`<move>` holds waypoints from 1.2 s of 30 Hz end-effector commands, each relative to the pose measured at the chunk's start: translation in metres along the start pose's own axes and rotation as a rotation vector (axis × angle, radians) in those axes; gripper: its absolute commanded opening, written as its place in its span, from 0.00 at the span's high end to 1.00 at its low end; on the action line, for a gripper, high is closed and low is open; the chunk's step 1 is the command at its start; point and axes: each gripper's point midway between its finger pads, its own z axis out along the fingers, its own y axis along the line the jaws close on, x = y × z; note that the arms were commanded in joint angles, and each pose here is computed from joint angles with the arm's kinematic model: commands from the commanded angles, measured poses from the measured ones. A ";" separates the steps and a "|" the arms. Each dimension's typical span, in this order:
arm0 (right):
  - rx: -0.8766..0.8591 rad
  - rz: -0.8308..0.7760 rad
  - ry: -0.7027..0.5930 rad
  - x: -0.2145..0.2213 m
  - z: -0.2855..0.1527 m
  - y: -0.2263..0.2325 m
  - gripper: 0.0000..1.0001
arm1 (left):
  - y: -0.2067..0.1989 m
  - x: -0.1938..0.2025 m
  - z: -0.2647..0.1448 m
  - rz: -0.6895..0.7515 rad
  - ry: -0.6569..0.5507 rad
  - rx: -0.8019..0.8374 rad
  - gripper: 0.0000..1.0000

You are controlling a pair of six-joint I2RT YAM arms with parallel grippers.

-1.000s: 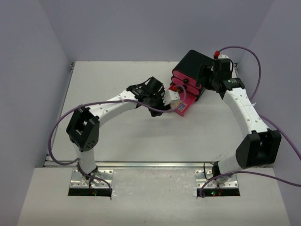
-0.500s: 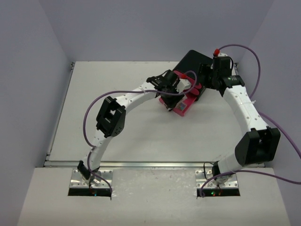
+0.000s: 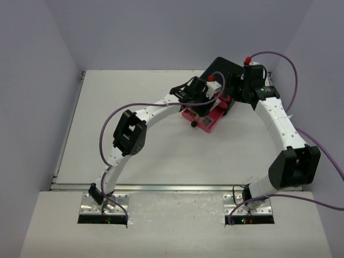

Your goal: Organize the makeup

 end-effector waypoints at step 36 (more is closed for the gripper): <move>0.015 0.021 -0.005 0.010 -0.014 -0.007 0.03 | -0.001 0.018 -0.013 0.043 0.151 -0.054 0.83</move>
